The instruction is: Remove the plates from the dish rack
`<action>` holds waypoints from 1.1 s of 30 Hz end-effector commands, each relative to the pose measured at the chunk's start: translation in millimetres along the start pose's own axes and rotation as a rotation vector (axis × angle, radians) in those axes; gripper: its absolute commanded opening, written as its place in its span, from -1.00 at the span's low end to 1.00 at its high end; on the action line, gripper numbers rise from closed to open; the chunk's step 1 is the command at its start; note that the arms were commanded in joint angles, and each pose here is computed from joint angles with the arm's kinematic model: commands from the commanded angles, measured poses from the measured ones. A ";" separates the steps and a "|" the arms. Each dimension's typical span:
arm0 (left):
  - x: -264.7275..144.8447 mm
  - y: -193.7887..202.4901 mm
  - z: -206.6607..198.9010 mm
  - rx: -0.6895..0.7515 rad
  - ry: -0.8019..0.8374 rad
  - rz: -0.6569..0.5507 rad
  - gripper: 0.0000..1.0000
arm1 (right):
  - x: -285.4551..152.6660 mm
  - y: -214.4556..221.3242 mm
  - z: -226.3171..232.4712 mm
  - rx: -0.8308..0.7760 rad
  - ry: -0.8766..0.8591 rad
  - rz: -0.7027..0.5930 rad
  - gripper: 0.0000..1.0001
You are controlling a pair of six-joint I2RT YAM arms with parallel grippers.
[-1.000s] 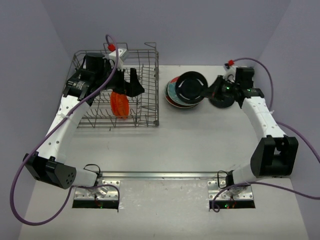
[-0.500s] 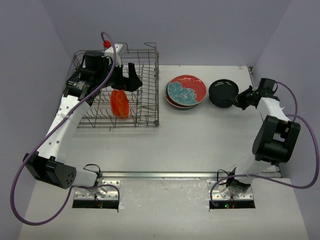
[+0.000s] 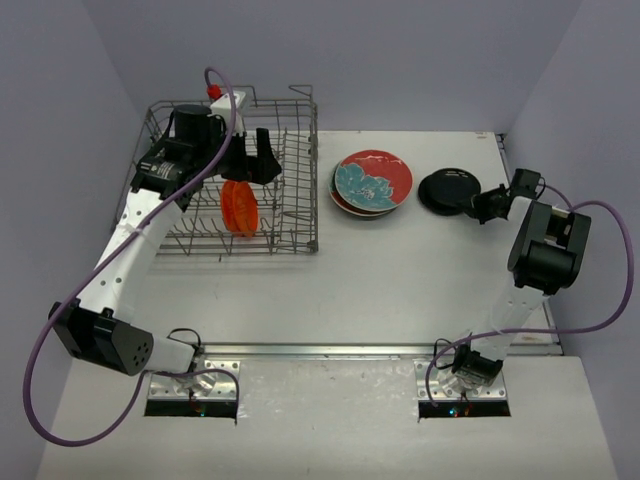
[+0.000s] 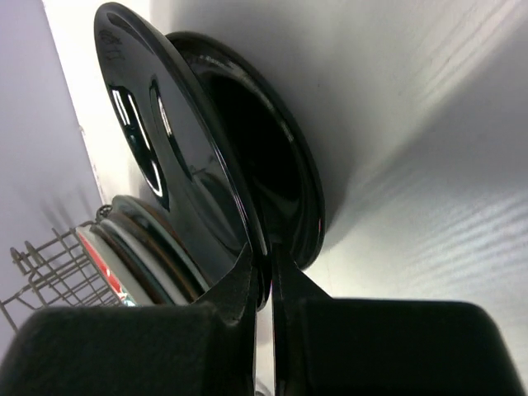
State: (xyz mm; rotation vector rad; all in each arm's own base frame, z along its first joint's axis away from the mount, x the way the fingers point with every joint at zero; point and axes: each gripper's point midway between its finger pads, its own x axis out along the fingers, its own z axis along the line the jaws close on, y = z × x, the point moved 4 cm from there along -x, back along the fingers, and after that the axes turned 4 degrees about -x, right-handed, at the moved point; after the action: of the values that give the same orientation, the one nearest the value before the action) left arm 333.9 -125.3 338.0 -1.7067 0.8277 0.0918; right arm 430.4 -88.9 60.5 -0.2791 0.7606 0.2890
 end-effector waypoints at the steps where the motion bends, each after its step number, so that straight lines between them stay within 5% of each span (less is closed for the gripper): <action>1: 4.7 -4.8 3.1 0.021 -0.020 -0.026 1.00 | 11.6 -15.9 20.4 -0.016 -0.098 -0.006 -0.44; 7: 1.9 -12.3 21.7 -0.004 -0.166 -0.073 1.00 | -6.2 -7.4 29.8 -0.064 -0.131 0.027 0.54; 10: -5.7 -20.1 53.1 -0.044 -0.367 -0.130 0.94 | -24.6 2.4 35.6 -0.098 -0.130 0.065 0.80; 17: -13.2 -8.0 117.5 -0.169 -0.560 -0.066 0.29 | -99.1 37.1 51.4 -0.393 -0.108 -0.020 0.85; 33: 23.8 57.0 144.1 -0.184 -0.603 0.176 -0.06 | -179.6 94.0 93.3 -0.965 -0.167 -0.305 0.84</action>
State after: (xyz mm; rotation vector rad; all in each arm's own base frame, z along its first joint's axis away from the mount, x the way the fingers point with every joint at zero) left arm 368.5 -16.4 249.4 -1.6630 0.5164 0.7414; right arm 337.9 4.0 230.2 -1.0817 0.3977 0.4302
